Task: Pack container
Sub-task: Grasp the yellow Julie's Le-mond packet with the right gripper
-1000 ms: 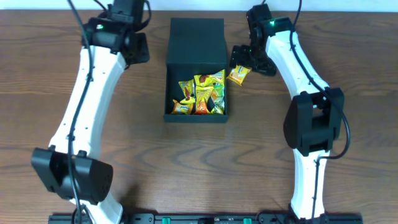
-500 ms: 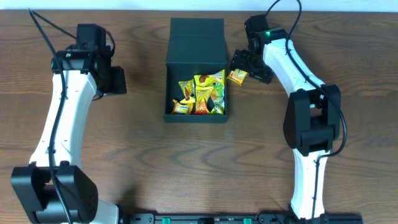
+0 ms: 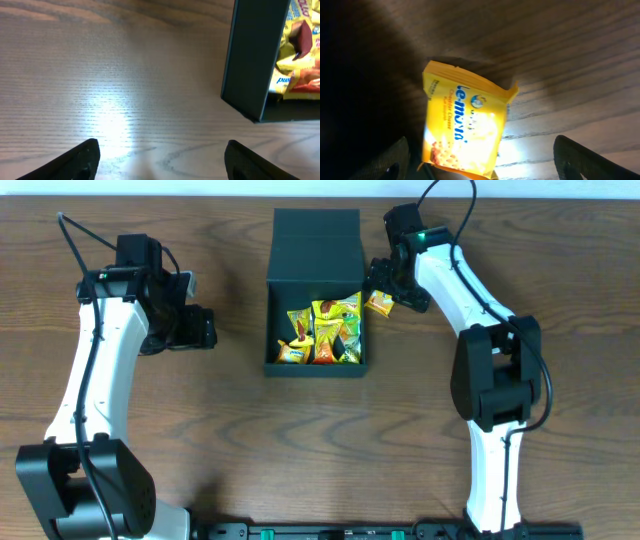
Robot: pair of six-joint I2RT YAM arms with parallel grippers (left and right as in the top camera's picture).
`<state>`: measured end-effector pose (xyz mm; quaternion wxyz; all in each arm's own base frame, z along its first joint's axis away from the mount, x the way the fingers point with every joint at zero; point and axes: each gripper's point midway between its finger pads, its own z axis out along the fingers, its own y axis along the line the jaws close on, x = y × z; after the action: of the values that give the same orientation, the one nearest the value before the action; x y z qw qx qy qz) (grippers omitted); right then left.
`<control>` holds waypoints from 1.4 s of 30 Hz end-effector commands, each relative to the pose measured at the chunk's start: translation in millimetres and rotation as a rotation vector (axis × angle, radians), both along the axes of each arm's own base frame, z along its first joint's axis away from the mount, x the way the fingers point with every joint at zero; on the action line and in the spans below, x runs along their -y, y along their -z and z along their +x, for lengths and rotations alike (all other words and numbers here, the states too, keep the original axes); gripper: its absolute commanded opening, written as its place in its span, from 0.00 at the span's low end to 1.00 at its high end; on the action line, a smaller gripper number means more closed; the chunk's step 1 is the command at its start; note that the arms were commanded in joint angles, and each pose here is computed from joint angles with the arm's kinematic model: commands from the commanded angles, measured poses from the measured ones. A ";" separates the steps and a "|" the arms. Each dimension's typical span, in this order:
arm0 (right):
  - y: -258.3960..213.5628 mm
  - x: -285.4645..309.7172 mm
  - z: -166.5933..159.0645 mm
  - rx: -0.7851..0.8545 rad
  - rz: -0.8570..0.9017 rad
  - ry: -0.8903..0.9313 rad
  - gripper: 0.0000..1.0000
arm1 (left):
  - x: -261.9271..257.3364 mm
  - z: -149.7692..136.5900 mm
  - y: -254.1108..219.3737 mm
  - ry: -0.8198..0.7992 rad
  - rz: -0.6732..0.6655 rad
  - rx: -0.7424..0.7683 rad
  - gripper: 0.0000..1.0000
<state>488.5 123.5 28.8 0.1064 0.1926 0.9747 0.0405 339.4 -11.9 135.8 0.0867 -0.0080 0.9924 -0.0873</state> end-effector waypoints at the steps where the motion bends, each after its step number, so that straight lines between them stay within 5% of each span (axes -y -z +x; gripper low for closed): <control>1: 19.9 5.0 -6.9 -0.041 -0.053 0.015 0.92 | 4.1 -3.4 -2.6 0.019 -0.023 0.000 0.82; 26: 35.6 -5.6 -2.6 -0.047 0.000 -0.010 0.93 | 8.6 -7.1 -2.9 0.022 -0.049 -0.014 0.82; 42: 38.3 23.1 -12.7 -0.097 -0.091 -0.006 0.55 | 8.5 -6.2 -3.0 0.023 -0.049 -0.010 0.82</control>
<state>478.5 110.0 1.9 0.0771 0.1945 0.9779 0.0033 334.7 -19.7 136.6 0.0777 -0.0026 0.9909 -0.1097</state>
